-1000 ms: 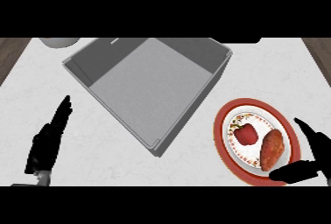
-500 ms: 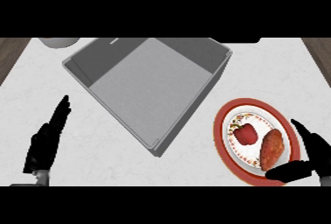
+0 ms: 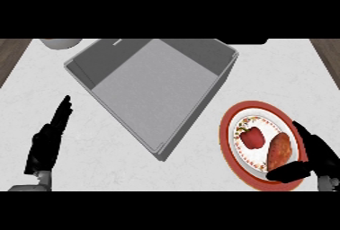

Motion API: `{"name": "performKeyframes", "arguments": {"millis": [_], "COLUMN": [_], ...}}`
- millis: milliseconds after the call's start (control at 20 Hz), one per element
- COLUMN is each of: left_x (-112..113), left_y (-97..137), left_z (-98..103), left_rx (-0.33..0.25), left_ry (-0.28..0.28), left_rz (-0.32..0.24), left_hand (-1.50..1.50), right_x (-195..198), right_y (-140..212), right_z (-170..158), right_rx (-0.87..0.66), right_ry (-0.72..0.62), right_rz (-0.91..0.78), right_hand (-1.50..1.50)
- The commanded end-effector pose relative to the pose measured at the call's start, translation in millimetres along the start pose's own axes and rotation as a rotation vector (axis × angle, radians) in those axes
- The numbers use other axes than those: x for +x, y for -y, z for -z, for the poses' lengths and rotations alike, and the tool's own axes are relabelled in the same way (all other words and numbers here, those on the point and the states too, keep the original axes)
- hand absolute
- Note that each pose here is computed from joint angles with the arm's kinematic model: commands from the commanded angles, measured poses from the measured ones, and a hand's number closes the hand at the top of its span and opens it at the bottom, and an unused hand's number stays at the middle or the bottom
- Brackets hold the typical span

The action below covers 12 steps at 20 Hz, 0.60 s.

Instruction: Pick the sweet potato from the plate and place it in the cardboard box

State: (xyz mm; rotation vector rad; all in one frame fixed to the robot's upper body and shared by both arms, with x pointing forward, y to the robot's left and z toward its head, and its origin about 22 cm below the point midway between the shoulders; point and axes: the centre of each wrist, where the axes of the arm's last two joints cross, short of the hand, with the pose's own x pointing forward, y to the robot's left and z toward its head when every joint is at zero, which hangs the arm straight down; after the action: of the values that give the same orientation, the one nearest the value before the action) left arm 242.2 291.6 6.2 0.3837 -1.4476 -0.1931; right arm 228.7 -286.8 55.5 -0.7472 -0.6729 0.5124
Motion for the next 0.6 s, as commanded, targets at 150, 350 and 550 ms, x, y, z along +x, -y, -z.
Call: {"name": "performKeyframes", "arguments": {"millis": [150, 350, 550], "left_x": [6, 4, -9], "left_y": [2, -11, 8], "left_z": [2, -6, -18], "left_rx": [-0.01, -0.008, -0.008], "left_ry": [0.01, 0.002, 0.0], "left_rz": [0.001, -0.002, 0.002], "left_hand": [0.0, 0.0, 0.0], "right_x": [-7, -8, -12], "right_y": [-23, -29, -39], "right_z": [11, 14, 13], "right_rx": [0.005, 0.022, 0.066], "right_ry": [-0.019, -0.01, -0.025], "right_rz": [-0.005, -0.02, -0.041], "right_hand": [-1.5, -1.5, -1.5]}}
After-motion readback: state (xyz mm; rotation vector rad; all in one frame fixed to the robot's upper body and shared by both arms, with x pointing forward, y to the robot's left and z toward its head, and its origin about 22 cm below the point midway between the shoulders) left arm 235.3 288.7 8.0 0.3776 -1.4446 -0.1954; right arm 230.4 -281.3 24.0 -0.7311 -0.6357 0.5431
